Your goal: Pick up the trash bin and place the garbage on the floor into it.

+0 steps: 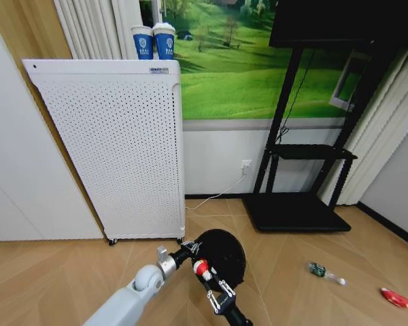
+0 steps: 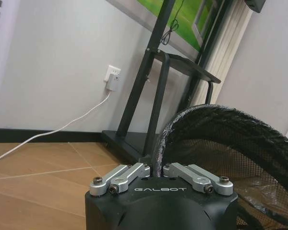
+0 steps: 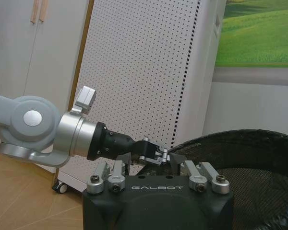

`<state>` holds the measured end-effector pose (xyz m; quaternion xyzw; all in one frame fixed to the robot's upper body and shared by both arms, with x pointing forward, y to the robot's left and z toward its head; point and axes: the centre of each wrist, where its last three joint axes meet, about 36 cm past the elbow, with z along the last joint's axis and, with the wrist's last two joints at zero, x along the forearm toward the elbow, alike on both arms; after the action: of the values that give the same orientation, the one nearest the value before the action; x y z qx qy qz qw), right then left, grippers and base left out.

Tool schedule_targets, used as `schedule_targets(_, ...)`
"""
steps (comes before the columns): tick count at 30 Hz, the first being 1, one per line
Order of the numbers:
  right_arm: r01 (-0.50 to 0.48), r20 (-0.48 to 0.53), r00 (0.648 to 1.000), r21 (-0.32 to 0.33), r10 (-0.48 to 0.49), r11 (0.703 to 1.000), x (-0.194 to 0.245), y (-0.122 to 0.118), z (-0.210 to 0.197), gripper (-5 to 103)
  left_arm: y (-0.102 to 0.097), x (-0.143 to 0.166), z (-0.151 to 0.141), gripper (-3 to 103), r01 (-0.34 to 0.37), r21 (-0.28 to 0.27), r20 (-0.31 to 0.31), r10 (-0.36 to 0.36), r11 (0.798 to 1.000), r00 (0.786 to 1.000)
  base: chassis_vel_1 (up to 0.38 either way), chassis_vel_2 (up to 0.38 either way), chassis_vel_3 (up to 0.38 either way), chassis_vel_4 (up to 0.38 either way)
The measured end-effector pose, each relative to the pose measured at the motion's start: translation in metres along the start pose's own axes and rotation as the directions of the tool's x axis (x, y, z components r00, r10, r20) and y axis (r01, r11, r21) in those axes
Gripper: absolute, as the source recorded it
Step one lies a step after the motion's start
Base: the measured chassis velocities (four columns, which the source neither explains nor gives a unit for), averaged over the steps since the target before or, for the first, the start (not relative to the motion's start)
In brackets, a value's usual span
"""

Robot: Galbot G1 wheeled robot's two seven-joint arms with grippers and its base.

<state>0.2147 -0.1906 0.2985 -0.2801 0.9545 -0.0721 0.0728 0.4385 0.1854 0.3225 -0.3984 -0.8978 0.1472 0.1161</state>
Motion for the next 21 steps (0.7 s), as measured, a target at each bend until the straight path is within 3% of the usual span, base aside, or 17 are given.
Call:
schedule_targets(1,-0.007,-0.001,1.000,-0.003,0.007,1.000,0.001,-0.001,0.000,54,-0.001,0.005,0.000,6,0.007,0.009,-0.001,-0.007,1.000,1.000,0.000,0.000,0.000,0.000)
schedule_targets(3,-0.010,-0.001,1.000,-0.005,0.010,1.000,0.001,-0.001,0.000,54,-0.001,0.006,0.000,6,0.009,0.011,-0.002,-0.009,1.000,1.000,0.000,0.000,0.000,0.000)
schedule_targets(4,-0.018,0.002,1.000,-0.009,0.018,1.000,0.001,-0.001,-0.001,65,-0.002,0.013,0.003,6,0.022,0.019,-0.007,-0.022,1.000,1.000,0.000,0.000,0.000,0.000)
schedule_targets(7,-0.039,0.010,0.999,-0.020,0.039,0.999,0.003,-0.002,-0.003,71,-0.003,0.023,0.005,6,0.058,0.032,-0.005,-0.058,0.998,0.998,0.000,0.000,0.000,0.000)
schedule_targets(8,-0.074,0.019,0.997,-0.029,0.074,0.997,0.004,-0.005,-0.006,76,-0.004,0.031,0.006,6,0.102,0.045,0.002,-0.102,0.994,0.995,0.000,0.000,0.000,0.000)
schedule_targets(10,-0.168,0.004,0.986,-0.063,0.169,0.984,0.012,-0.019,-0.022,91,0.001,0.052,0.001,6,0.246,0.055,0.059,-0.249,0.968,0.967,0.000,0.000,0.000,0.000)
schedule_targets(11,-0.168,0.004,0.986,-0.063,0.169,0.984,0.012,-0.019,-0.022,91,0.001,0.052,0.001,6,0.246,0.055,0.059,-0.249,0.968,0.967,0.000,0.000,0.000,0.000)
schedule_targets(13,-0.276,-0.002,0.961,-0.072,0.276,0.958,0.016,-0.028,-0.032,96,0.011,0.074,-0.009,6,0.344,0.048,0.109,-0.347,0.938,0.931,0.000,0.000,0.000,0.000)
schedule_targets(14,-0.276,-0.002,0.961,-0.072,0.276,0.958,0.016,-0.028,-0.032,96,0.011,0.074,-0.009,6,0.344,0.048,0.109,-0.347,0.938,0.931,0.000,0.000,0.000,0.000)
schedule_targets(16,-0.366,-0.021,0.931,-0.071,0.365,0.928,0.021,-0.034,-0.038,100,0.015,0.100,-0.019,6,0.406,0.057,0.144,-0.410,0.912,0.900,0.000,0.000,0.000,0.000)
schedule_targets(17,-0.366,-0.021,0.931,-0.071,0.365,0.928,0.021,-0.034,-0.038,100,0.015,0.100,-0.019,6,0.406,0.057,0.144,-0.410,0.912,0.900,0.000,0.000,0.000,0.000)
schedule_targets(21,-0.434,-0.039,0.901,-0.078,0.432,0.897,0.024,-0.038,-0.045,100,0.008,0.134,-0.029,6,0.468,0.118,0.171,-0.482,0.876,0.859,0.000,0.000,0.000,0.000)
